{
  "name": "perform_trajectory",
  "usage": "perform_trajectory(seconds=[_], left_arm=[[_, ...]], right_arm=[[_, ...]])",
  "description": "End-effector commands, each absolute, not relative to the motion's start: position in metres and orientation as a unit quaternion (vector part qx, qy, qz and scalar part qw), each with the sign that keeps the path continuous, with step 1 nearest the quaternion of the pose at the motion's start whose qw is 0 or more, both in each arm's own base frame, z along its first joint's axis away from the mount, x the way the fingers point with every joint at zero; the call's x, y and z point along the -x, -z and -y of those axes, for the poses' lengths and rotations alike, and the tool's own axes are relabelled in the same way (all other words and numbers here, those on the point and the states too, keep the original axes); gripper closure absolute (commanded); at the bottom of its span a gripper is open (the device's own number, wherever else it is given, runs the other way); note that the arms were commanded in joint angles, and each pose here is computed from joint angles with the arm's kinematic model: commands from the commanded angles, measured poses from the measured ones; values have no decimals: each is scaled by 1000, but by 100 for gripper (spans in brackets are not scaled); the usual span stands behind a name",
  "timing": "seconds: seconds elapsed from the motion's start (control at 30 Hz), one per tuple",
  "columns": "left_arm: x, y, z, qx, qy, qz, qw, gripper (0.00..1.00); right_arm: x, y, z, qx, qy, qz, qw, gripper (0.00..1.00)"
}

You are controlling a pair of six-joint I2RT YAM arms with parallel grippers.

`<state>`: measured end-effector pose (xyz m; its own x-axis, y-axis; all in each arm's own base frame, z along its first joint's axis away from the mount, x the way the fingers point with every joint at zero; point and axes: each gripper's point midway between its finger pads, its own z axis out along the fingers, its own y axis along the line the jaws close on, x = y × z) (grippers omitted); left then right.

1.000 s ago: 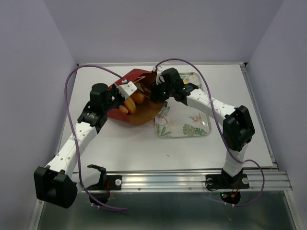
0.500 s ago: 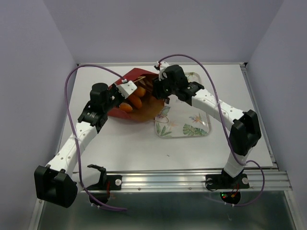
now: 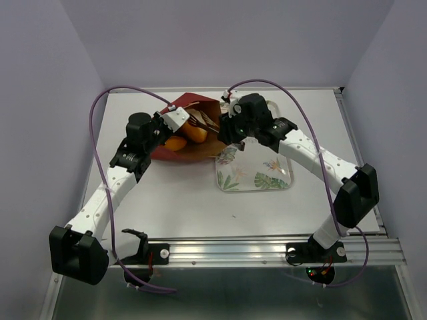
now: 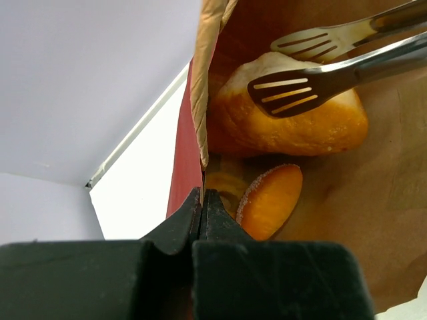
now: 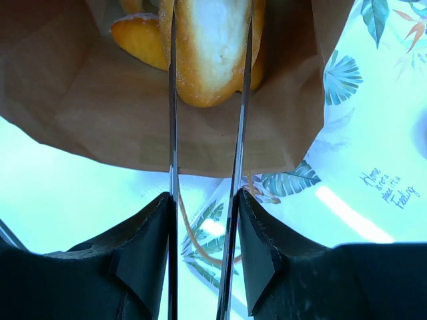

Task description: Take the fake bread out of the paper bag

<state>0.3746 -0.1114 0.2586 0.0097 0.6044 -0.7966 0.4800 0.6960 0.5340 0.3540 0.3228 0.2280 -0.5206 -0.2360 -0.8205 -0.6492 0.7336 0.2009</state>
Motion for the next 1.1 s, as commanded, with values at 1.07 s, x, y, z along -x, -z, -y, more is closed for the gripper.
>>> perform_trajectory(seconds=[1.07], left_arm=[[-380,-299,114,-378,-67,-663,643,100]], right_arm=[[-304,-316,-187,94,-107,-843,518,99]])
